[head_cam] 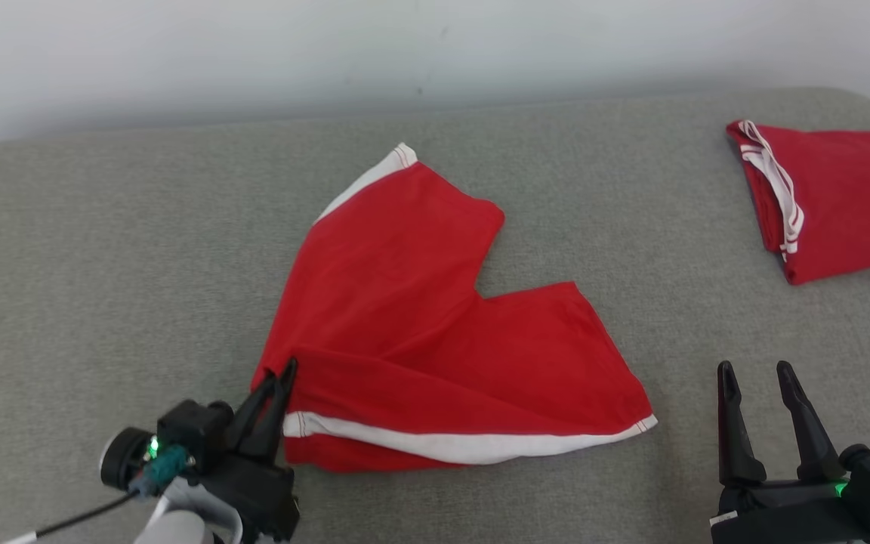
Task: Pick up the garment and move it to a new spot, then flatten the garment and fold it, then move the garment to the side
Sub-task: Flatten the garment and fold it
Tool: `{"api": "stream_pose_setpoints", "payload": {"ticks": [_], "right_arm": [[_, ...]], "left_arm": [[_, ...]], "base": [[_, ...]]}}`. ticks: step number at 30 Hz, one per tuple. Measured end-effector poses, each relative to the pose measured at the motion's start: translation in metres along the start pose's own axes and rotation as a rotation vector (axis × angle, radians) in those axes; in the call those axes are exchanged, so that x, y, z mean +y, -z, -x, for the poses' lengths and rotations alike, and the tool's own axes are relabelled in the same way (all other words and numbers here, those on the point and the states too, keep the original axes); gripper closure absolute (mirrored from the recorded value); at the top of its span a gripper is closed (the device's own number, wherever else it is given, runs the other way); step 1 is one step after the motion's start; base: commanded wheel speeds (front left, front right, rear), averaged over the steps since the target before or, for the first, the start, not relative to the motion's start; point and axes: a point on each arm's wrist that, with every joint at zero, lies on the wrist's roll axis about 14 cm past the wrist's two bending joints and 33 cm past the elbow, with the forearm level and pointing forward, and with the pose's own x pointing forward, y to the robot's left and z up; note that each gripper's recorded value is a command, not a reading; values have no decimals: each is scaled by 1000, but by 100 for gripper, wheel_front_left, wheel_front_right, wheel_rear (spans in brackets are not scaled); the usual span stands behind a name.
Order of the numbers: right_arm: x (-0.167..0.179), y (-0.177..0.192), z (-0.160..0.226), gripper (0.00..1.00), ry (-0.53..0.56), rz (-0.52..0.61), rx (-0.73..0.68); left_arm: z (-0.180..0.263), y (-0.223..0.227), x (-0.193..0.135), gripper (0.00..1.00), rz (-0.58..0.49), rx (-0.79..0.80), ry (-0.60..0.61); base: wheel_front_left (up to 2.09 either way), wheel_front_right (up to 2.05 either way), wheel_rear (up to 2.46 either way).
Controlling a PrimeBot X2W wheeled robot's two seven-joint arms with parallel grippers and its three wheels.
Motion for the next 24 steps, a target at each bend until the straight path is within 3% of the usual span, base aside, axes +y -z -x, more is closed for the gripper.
{"api": "stream_pose_setpoints", "payload": {"ticks": [13,14,15,16,24], "right_arm": [[-20,13,1,0,67,6,40],[-21,13,0,0,69,5,39],[-21,12,0,0,69,4,38],[-19,12,0,0,65,4,38],[-3,10,-2,0,21,-10,27]], "left_arm": [[-37,29,17,100,-16,109,-7],[-38,27,15,64,-13,103,-6],[-38,26,14,53,-13,98,-4],[-37,24,14,0,-16,94,-6],[-16,9,10,0,35,28,-50]], "base": [[0,0,0],[0,0,0],[0,0,0],[0,0,0],[0,0,0]]}}
